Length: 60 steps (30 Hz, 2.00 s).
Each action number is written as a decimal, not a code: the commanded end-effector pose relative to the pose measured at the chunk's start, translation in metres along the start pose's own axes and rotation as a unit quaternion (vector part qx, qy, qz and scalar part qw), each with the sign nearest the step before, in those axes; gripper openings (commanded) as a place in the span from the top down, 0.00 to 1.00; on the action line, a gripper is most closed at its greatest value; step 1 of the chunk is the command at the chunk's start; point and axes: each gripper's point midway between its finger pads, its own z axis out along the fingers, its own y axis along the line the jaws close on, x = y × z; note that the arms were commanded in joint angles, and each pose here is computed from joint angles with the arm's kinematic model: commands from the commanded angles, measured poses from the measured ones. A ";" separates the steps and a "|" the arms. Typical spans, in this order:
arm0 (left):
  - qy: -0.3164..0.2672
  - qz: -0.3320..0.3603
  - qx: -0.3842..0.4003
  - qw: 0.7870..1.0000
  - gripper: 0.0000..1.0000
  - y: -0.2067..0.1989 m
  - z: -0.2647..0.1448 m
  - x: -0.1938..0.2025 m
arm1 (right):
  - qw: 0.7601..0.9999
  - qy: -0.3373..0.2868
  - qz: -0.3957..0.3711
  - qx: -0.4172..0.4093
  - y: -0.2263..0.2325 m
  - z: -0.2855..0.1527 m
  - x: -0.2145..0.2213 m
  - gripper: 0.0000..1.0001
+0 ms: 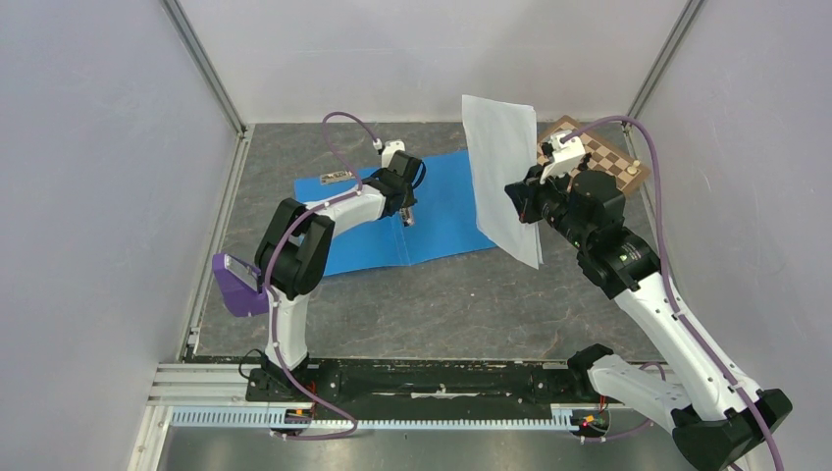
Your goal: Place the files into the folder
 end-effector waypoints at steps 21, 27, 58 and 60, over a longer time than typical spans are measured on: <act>0.005 0.017 0.030 0.999 0.90 -0.010 0.011 0.005 | 0.999 -0.031 -0.003 -0.024 0.011 -0.003 -0.023 1.00; 0.043 0.014 0.042 0.998 0.98 -0.016 -0.021 0.030 | 0.998 -0.013 0.021 -0.058 0.025 0.001 -0.015 1.00; 0.102 0.007 0.154 0.983 0.64 -0.061 -0.170 0.104 | 0.949 0.268 0.086 0.139 -0.061 0.007 0.253 1.00; 0.091 0.010 0.158 0.983 0.62 -0.053 -0.180 0.098 | 0.950 0.263 0.082 0.148 -0.065 0.009 0.249 1.00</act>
